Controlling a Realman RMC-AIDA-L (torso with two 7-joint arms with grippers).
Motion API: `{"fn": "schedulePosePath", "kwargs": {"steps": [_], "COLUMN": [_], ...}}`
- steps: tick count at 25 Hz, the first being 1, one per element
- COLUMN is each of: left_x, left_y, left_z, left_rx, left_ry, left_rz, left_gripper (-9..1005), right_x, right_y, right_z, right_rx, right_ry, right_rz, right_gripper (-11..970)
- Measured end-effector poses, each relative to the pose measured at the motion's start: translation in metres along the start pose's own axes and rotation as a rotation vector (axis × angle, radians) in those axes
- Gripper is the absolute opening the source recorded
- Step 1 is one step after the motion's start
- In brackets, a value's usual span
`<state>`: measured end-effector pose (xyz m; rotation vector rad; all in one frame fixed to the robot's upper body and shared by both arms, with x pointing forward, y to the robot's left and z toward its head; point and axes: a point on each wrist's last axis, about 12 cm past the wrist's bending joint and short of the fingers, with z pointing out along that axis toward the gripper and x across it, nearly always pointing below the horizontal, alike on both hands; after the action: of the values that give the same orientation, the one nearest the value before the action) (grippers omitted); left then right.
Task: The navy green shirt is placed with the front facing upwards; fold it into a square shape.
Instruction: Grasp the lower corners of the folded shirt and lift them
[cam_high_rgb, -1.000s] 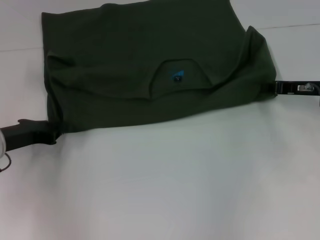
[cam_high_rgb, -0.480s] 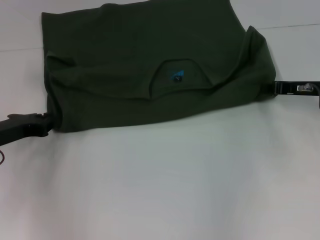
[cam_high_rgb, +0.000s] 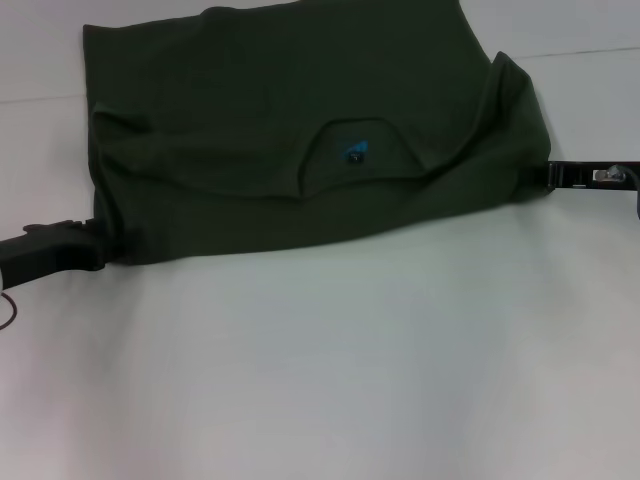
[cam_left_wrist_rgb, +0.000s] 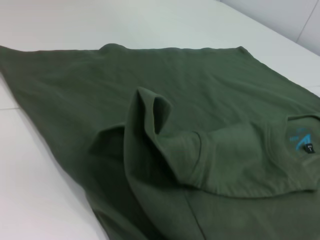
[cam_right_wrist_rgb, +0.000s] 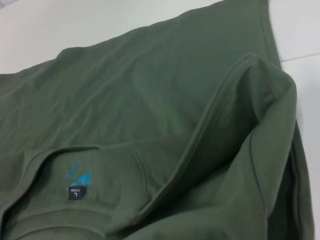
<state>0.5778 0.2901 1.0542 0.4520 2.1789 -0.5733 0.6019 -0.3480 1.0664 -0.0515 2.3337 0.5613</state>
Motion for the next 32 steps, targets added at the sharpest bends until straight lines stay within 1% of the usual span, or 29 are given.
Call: {"fn": "schedulePosePath", "kwargs": {"steps": [8,11,16,32], "left_x": [0.001,0.002,0.003,0.003], "left_y": [-0.008,-0.009,-0.011,-0.011], "left_z": [0.009,0.012,0.014,0.015], "left_rx": [0.005,-0.004,-0.008,-0.018], "left_ry": [0.033,0.04,0.044,0.047], "left_rz": [0.042,0.049,0.056,0.065], "left_gripper": [610,811,952,951], "right_x": [0.002,0.002,0.002,0.001], "right_y": [-0.001,-0.001,-0.001,0.0], "right_z": [-0.001,-0.001,-0.001,0.0], "right_rx": [0.0,-0.001,-0.002,-0.002], "right_ry": [0.003,0.004,0.004,0.003], "right_rz": [0.003,0.003,0.004,0.002], "right_gripper": [46,46,46,47]}}
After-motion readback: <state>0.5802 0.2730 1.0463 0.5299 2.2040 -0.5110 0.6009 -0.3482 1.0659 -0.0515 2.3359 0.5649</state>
